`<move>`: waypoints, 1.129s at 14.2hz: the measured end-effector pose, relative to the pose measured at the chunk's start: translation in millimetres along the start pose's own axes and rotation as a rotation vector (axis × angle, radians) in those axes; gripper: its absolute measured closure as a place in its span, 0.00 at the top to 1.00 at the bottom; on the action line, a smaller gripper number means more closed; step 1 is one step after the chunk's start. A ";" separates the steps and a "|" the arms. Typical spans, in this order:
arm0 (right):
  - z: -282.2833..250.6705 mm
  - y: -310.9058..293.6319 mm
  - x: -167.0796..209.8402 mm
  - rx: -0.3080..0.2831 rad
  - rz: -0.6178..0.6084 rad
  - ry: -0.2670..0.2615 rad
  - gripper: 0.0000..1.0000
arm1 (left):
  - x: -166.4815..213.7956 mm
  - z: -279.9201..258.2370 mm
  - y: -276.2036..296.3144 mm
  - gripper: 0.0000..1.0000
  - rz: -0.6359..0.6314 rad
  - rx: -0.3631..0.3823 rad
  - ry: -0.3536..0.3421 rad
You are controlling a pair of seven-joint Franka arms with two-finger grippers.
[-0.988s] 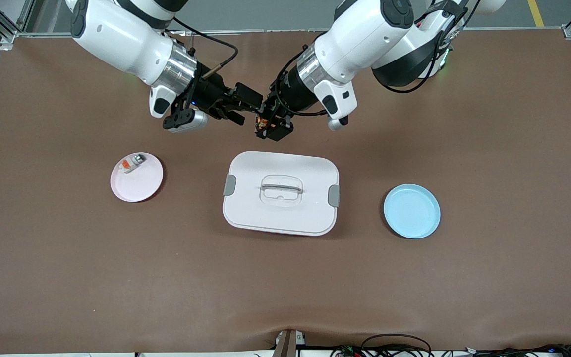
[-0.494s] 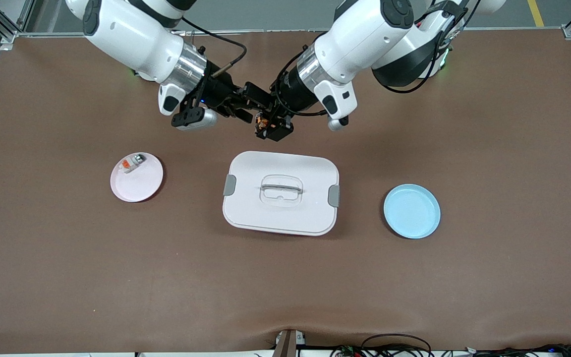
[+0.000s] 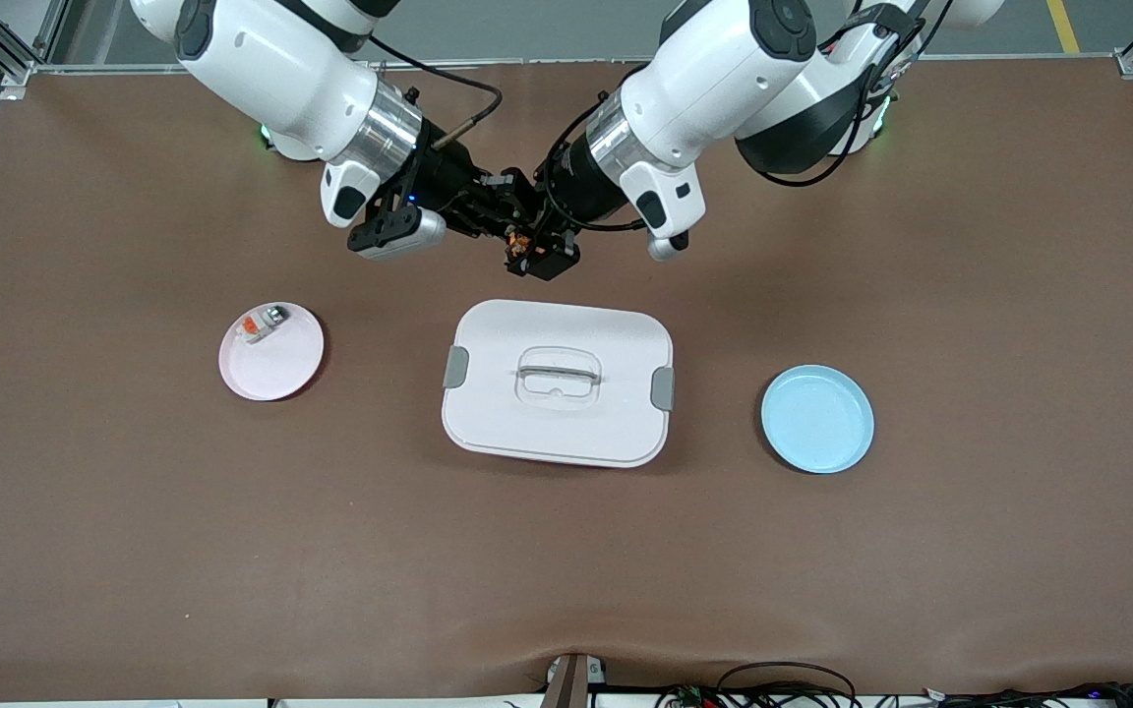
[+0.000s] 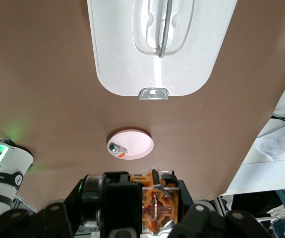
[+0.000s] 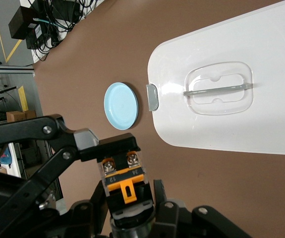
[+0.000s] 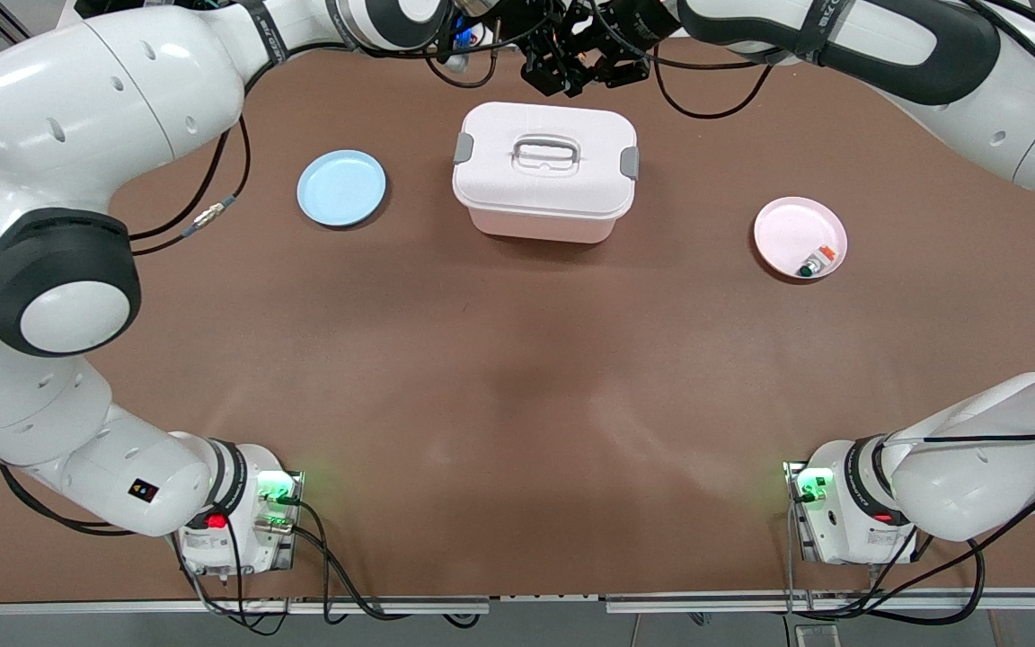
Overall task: Transfer orange switch to right arm and place
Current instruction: 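Open the left gripper and pull it back from the switch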
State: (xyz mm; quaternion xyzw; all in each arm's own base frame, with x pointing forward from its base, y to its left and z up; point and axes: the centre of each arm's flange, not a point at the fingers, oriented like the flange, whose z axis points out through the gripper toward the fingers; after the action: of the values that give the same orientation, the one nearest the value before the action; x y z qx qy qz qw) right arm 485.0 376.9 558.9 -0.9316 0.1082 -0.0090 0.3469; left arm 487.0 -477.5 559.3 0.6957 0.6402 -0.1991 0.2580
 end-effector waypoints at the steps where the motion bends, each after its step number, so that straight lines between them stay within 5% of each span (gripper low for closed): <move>1: 0.0 0.0 0.0 0.000 0.000 0.000 0.41 | 0.0 0.0 0.0 0.72 0.000 0.000 0.000; 7: 5.1 1.8 2.4 -0.006 0.006 -0.005 0.41 | 3.4 3.7 1.7 0.74 -0.005 0.005 0.004; 10: 11.5 9.1 10.0 -0.018 0.033 -0.009 0.34 | 2.7 1.2 3.4 0.99 -0.005 -0.003 0.000; 12: 10.4 10.9 13.0 -0.036 0.033 -0.029 0.34 | 2.9 -0.8 5.0 1.00 -0.006 -0.007 -0.002; 16: -8.1 21.5 27.6 -0.107 -0.196 -0.075 0.34 | 5.7 -4.5 9.0 1.00 -0.003 -0.019 0.006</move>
State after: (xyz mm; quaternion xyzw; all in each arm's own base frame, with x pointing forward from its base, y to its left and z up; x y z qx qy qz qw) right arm 507.0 350.1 549.5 -0.9546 0.0040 -0.0024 0.2977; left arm 496.3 -470.7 560.3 0.6928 0.6439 -0.1912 0.2625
